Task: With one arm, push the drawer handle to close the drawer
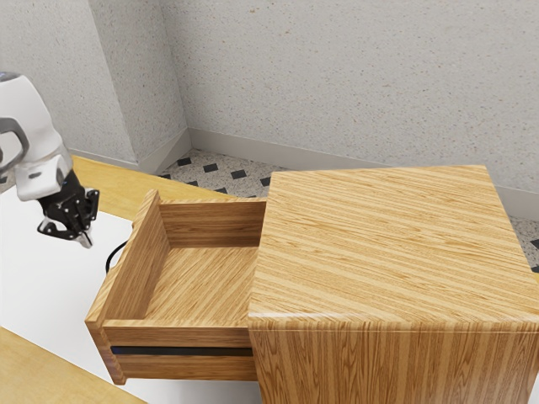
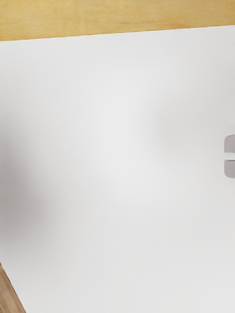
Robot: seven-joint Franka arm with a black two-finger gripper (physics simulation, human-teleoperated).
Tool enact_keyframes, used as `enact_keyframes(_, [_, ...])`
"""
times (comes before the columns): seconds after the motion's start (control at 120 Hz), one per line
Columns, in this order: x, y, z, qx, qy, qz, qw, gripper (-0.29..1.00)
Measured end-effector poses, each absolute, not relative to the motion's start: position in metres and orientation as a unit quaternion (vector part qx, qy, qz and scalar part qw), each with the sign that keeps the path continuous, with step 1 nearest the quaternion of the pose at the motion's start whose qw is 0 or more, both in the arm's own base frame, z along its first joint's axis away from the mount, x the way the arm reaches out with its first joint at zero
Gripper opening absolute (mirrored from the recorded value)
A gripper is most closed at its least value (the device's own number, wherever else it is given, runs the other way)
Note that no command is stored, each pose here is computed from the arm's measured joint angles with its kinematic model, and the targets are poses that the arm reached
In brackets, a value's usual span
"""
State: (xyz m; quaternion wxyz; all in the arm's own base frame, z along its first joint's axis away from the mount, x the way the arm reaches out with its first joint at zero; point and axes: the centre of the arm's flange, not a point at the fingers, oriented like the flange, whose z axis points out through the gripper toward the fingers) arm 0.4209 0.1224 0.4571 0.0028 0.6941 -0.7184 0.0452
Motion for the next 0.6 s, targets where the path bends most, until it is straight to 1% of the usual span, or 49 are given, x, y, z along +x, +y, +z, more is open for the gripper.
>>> enact_keyframes(0.158, [0.409,0.117,0.459,0.672,-0.739,0.051,0.01,-0.08])
enact_keyframes(0.233, [0.41,0.101,0.465,0.652,-0.756,0.057,0.009,-0.08])
enact_keyframes(0.425, [0.411,0.098,0.46,0.647,-0.758,0.076,0.036,-0.08])
enact_keyframes(0.508, [0.411,0.095,0.462,0.651,-0.754,0.082,0.041,-0.08])
enact_keyframes(0.6, [0.409,0.109,0.458,0.672,-0.734,0.082,0.046,-0.08])
